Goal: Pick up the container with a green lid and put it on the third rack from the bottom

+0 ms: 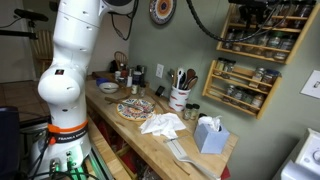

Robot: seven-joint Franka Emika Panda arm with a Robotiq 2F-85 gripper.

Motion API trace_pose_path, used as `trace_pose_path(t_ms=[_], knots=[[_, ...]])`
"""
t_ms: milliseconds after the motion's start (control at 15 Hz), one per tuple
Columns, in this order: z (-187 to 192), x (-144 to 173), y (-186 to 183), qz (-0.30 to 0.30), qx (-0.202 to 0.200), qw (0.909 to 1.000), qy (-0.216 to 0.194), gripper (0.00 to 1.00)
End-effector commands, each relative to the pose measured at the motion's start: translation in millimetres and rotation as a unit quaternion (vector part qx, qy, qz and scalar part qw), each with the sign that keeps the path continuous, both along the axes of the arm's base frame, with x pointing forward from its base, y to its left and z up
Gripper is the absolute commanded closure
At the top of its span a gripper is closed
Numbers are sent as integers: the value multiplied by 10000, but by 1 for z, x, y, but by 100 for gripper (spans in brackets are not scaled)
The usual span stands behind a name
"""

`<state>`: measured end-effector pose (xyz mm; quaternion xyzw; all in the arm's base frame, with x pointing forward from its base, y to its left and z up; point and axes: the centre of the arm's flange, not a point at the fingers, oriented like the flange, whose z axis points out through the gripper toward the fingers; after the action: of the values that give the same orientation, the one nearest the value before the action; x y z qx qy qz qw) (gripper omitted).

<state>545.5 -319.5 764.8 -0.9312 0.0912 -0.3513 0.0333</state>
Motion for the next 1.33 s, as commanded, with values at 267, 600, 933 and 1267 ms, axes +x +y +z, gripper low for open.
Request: trace_pose_path(t_ms=[267,600,933,1267], knots=[[-24,-21,12,467,147,9974,522,100],[-44,-15,12,483,47,9969,621,100],[-52,-7,4,375,-184,9986,336,100],[-44,-6,-1,242,-210,9995,21,100]])
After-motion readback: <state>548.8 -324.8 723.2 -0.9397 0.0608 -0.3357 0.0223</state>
